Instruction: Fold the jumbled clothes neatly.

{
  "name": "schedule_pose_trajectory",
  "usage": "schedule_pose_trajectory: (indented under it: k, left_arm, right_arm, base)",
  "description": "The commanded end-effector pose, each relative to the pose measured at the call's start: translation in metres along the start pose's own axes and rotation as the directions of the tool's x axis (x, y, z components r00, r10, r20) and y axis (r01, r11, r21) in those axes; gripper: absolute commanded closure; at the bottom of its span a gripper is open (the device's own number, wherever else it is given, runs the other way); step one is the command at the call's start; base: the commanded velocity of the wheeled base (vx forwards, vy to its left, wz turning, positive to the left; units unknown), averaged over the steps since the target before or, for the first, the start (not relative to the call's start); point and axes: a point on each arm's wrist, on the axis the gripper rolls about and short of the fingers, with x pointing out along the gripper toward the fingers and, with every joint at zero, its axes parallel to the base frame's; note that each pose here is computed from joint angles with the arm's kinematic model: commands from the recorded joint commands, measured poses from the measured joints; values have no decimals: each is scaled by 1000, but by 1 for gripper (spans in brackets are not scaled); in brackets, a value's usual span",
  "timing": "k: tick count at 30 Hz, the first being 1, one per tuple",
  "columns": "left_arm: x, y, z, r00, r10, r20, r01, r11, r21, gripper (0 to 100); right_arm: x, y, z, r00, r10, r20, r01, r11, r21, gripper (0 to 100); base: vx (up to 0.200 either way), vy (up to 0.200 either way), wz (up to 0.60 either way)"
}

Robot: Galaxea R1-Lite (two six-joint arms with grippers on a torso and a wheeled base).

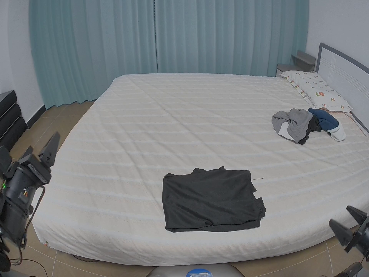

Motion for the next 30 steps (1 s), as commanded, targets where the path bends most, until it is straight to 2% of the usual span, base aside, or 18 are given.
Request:
schedule_pose_trajectory:
  k: [1, 4, 7, 9, 10, 11, 13, 16, 18, 19, 21, 23, 26, 29, 30]
  left_arm:
    - [-70, 51, 17, 984, 116, 137, -124, 991, 56, 0]
    - [-101, 71, 19, 968, 158, 194, -183, 976, 117, 0]
    - [-113, 78, 17, 950, 217, 226, -249, 961, 122, 0]
    - [-127, 84, 14, 921, 278, 272, -318, 941, 119, 0]
    - [-127, 84, 14, 921, 278, 272, -318, 941, 119, 0]
    - [-136, 87, 10, 904, 312, 293, -359, 925, 124, 0]
    - [-144, 91, 6, 896, 326, 303, -375, 919, 120, 0]
    - [-156, 95, -2, 872, 366, 325, -418, 903, 103, 0]
    - [-157, 94, -4, 856, 403, 325, -457, 883, 107, 0]
    - [-161, 94, -7, 835, 435, 338, -493, 863, 108, 0]
    - [-165, 94, -11, 822, 451, 347, -513, 852, 107, 0]
    - [-167, 95, -13, 826, 447, 345, -509, 853, 113, 0]
    - [-165, 97, -20, 845, 425, 324, -485, 864, 132, 0]
    - [-157, 101, -42, 896, 364, 254, -417, 886, 202, 0]
    - [-156, 101, -44, 905, 349, 243, -401, 892, 210, 0]
  right_arm:
    - [-53, 7, -32, 984, 146, 103, -121, 968, -218, 0]
    - [-53, 6, -31, 991, 62, 118, -33, 972, -233, 0]
    - [-51, 3, -34, 993, 3, 120, 25, 972, -235, 0]
    - [-50, 1, -35, 988, -83, 134, 114, 964, -241, 0]
    - [-50, 1, -35, 988, -83, 134, 114, 964, -241, 0]
    - [-50, 0, -35, 979, -146, 143, 177, 956, -235, 0]
    - [-50, -2, -38, 970, -200, 140, 228, 948, -224, 0]
    - [-48, -4, -44, 941, -309, 138, 332, 919, -211, 0]
    - [-49, -4, -44, 939, -311, 148, 337, 918, -209, 0]
    - [-50, -3, -45, 944, -292, 155, 320, 924, -209, 0]
    - [-50, -2, -45, 948, -277, 158, 306, 928, -212, 0]
    - [-52, -1, -47, 947, -260, 188, 298, 931, -209, 0]
    - [-53, 1, -49, 952, -217, 218, 262, 944, -203, 0]
    - [-53, 1, -50, 959, -189, 212, 233, 951, -204, 0]
    - [-53, 1, -50, 959, -188, 212, 231, 951, -206, 0]
  base:
    - [0, 0, 0]
    - [0, 0, 0]
    - [0, 0, 0]
    - [0, 0, 0]
    - [0, 0, 0]
    - [0, 0, 0]
    - [0, 0, 0]
    - [0, 0, 0]
    - [0, 0, 0]
    - [0, 0, 0]
    - [0, 0, 0]
    - [0, 0, 0]
    - [0, 0, 0]
    - [0, 0, 0]
    - [0, 0, 0]
